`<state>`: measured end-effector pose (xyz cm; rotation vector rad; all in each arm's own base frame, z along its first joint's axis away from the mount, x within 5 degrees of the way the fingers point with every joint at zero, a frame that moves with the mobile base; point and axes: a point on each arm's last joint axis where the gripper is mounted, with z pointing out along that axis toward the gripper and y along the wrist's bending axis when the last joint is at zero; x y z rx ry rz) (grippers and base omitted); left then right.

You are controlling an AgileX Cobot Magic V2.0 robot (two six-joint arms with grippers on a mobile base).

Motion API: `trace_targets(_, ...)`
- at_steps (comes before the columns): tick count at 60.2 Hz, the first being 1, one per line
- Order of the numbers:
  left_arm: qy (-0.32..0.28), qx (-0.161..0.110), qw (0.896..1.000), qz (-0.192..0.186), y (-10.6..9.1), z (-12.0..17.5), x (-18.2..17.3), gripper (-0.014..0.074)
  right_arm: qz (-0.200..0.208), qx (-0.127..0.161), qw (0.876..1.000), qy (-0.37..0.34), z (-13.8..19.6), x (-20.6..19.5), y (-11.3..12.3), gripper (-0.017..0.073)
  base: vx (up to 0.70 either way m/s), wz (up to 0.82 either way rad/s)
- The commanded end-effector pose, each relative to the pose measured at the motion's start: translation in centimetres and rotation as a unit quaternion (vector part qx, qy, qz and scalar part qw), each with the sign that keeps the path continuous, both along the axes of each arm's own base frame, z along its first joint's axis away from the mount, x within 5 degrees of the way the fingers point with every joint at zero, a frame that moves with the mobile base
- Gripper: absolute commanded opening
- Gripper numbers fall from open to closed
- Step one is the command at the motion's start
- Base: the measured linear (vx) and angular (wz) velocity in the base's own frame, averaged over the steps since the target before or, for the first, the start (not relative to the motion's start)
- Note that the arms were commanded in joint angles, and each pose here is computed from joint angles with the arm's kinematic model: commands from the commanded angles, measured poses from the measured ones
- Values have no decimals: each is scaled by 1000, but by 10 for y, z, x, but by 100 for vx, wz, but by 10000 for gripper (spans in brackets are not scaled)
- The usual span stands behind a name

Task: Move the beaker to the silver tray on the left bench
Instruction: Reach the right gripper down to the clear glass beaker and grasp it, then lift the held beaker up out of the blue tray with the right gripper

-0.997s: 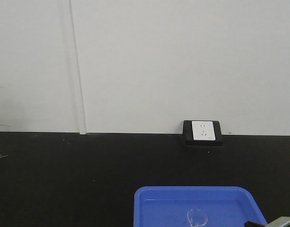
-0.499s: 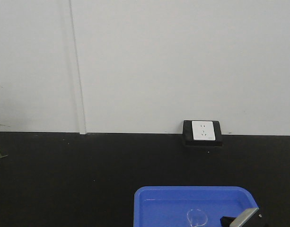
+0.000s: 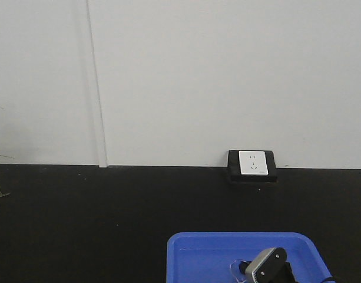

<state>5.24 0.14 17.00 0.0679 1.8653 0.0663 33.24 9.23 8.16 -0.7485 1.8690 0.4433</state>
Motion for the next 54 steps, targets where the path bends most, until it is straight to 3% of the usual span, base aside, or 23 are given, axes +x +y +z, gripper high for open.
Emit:
trace_targets(1,-34,-3,999,-5,-1,1,2,1,5,32,998,-60,22,16,8,571,0,0)
trace_targets(9,-34,-3,999,-5,-1,1,2,1,2,37,997,-61,23,21,8,534,0,0)
trace_targets(15,-34,-3,999,-5,-1,1,2,1,-8,57,997,-45,26,21,8,464,0,0)
trace_targets(30,-34,-3,999,-5,-1,1,2,1,4,102,993,-56,59,18,11,150,0,0)
trace_targets(38,-34,-3,999,-5,-1,1,2,1,38,114,990,-69,94,8,15,-20,0,0)
trace_targets(43,-34,-3,999,-5,-1,1,2,1,54,124,988,-69,120,-1,17,-17,0,0)
trace_targets(54,-34,-3,999,-5,-1,1,2,1,51,111,990,-70,172,-24,33,-15,0,0)
